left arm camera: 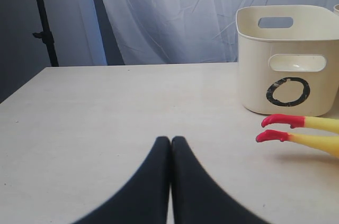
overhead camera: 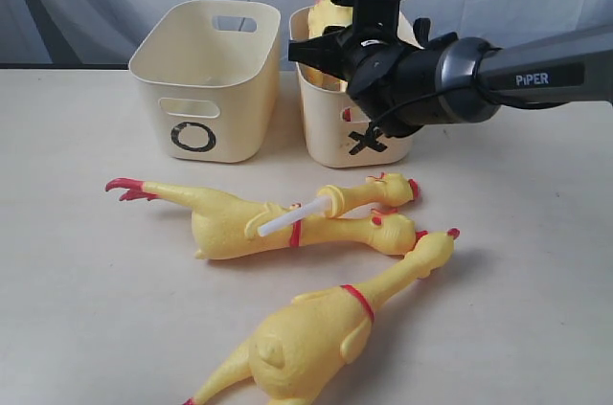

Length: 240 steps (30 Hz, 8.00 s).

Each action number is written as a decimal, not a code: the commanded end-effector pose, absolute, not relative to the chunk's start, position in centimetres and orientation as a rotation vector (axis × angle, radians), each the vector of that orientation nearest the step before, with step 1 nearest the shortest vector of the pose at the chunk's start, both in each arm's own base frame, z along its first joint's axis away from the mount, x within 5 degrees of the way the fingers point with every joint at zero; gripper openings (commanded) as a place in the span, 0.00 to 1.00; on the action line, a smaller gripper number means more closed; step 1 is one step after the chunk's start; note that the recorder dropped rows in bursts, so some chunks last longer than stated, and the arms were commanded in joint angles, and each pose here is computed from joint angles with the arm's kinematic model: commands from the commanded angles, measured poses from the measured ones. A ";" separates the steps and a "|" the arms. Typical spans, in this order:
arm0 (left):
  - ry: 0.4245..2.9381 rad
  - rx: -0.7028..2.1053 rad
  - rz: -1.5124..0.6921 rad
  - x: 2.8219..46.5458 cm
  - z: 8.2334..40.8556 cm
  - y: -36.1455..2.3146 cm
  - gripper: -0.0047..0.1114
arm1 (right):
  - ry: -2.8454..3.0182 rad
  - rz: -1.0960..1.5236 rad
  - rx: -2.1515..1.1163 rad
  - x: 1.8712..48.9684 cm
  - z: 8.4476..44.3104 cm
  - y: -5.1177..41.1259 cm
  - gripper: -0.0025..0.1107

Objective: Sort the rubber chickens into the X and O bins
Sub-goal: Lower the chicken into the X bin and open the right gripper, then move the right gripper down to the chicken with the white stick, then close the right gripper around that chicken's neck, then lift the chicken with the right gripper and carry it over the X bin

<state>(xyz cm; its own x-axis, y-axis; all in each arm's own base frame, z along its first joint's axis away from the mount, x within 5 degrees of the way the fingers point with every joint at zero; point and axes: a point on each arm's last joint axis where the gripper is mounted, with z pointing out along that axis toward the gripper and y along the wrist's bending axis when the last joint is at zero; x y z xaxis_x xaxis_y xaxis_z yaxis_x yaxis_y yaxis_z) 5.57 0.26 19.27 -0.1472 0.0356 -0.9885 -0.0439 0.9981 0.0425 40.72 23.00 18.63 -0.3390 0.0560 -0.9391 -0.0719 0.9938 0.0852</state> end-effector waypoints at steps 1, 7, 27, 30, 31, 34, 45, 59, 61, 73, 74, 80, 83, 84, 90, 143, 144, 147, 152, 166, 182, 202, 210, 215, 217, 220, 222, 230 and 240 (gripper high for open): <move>1.709 -0.001 0.066 5.6 19.3 0.2 0.04 | 1.887 0.129 0.005 40.9 19.4 22.8 0.70; 1.709 -0.001 0.066 5.6 19.3 0.2 0.04 | 1.869 0.152 0.011 40.6 20.8 22.7 0.69; 1.709 -0.001 0.066 5.6 19.3 0.2 0.04 | 1.929 0.547 -0.959 32.5 29.8 25.2 0.69; 1.709 -0.001 0.066 5.6 19.3 0.2 0.04 | 2.015 0.551 -1.070 31.5 29.3 24.9 0.69; 1.709 -0.001 0.066 5.6 19.3 0.2 0.04 | 2.051 0.539 -1.103 31.2 29.0 24.7 0.69; 1.709 -0.001 0.066 5.6 19.3 0.2 0.04 | 2.175 0.468 -1.176 30.7 28.1 23.9 0.69; 1.709 -0.001 0.066 5.6 19.3 0.2 0.04 | 2.609 0.319 -0.657 30.7 26.9 21.6 0.51; 1.709 -0.001 0.066 5.6 19.3 0.2 0.04 | 2.884 0.483 0.019 31.3 22.7 22.9 0.53; 1.709 -0.001 0.066 5.6 19.3 0.2 0.04 | 2.901 0.482 0.103 31.5 22.1 23.0 0.53; 1.709 -0.001 0.066 5.6 19.3 0.2 0.04 | 2.888 0.539 0.496 32.4 20.4 23.4 0.53; 1.709 -0.001 0.066 5.6 19.3 0.2 0.04 | 2.894 0.536 0.505 32.4 20.4 23.3 0.53; 1.709 -0.001 0.066 5.6 19.3 0.2 0.04 | 2.913 0.518 0.560 32.7 20.1 22.6 0.53; 1.709 -0.001 0.066 5.6 19.3 0.2 0.04 | 2.923 0.507 0.571 32.8 19.7 22.6 0.53; 1.709 -0.001 0.066 5.6 19.3 0.2 0.04 | 2.927 0.503 0.573 32.9 19.5 22.6 0.53; 1.709 -0.001 0.066 5.6 19.3 0.2 0.04 | 2.939 0.488 0.589 33.2 18.0 22.8 0.53; 1.709 0.006 0.075 5.6 19.3 0.3 0.04 | 2.881 0.476 0.617 34.5 16.8 22.3 0.53; 1.709 0.006 0.075 5.6 19.3 0.3 0.04 | 2.890 0.471 0.621 34.4 16.6 22.3 0.53; 1.709 0.006 0.075 5.6 19.3 0.3 0.04 | 2.903 0.457 0.626 34.5 16.0 22.3 0.53; 1.709 0.008 0.079 5.6 19.3 0.3 0.04 | 2.902 0.458 0.621 34.6 15.4 22.4 0.53; 1.709 0.008 0.079 5.6 19.3 0.3 0.04 | 2.893 0.463 0.618 34.7 15.5 22.5 0.33; 1.709 0.008 0.079 5.6 19.3 0.3 0.04 | 2.928 0.437 0.630 34.4 15.4 22.3 0.17; 1.709 0.008 0.079 5.6 19.3 0.3 0.04 | 2.812 0.395 0.637 33.1 22.2 20.6 0.16; 1.709 0.008 0.079 5.6 19.3 0.3 0.04 | 2.749 0.333 0.588 31.7 26.2 18.9 0.16; 1.709 0.008 0.079 5.6 19.3 0.3 0.04 | 2.603 0.327 0.494 31.6 29.0 17.9 0.16; 1.709 0.008 0.079 5.6 19.3 0.3 0.04 | 2.520 0.365 0.445 31.9 30.1 17.9 0.16; 1.709 0.008 0.079 5.6 19.3 0.3 0.04 | 2.432 0.429 0.398 32.4 30.9 18.2 0.16; 1.709 0.008 0.079 5.6 19.3 0.3 0.04 | 2.341 0.475 0.337 32.9 31.6 18.5 0.16; 1.709 0.008 0.079 5.6 19.3 0.3 0.04 | 2.088 0.410 0.073 34.3 33.4 18.7 0.16; 1.709 0.008 0.079 5.6 19.3 0.3 0.04 | 2.013 0.289 -0.052 36.2 31.5 19.3 0.01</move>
<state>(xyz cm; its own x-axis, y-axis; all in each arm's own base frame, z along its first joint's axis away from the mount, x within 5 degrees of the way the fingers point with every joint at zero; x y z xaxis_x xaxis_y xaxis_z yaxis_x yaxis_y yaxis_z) 5.57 0.31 19.27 -0.1484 0.0562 -0.9873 -0.0456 0.9969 0.0636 35.63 19.00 31.80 -0.4717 0.1099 -0.8749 -0.1360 0.9713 0.1953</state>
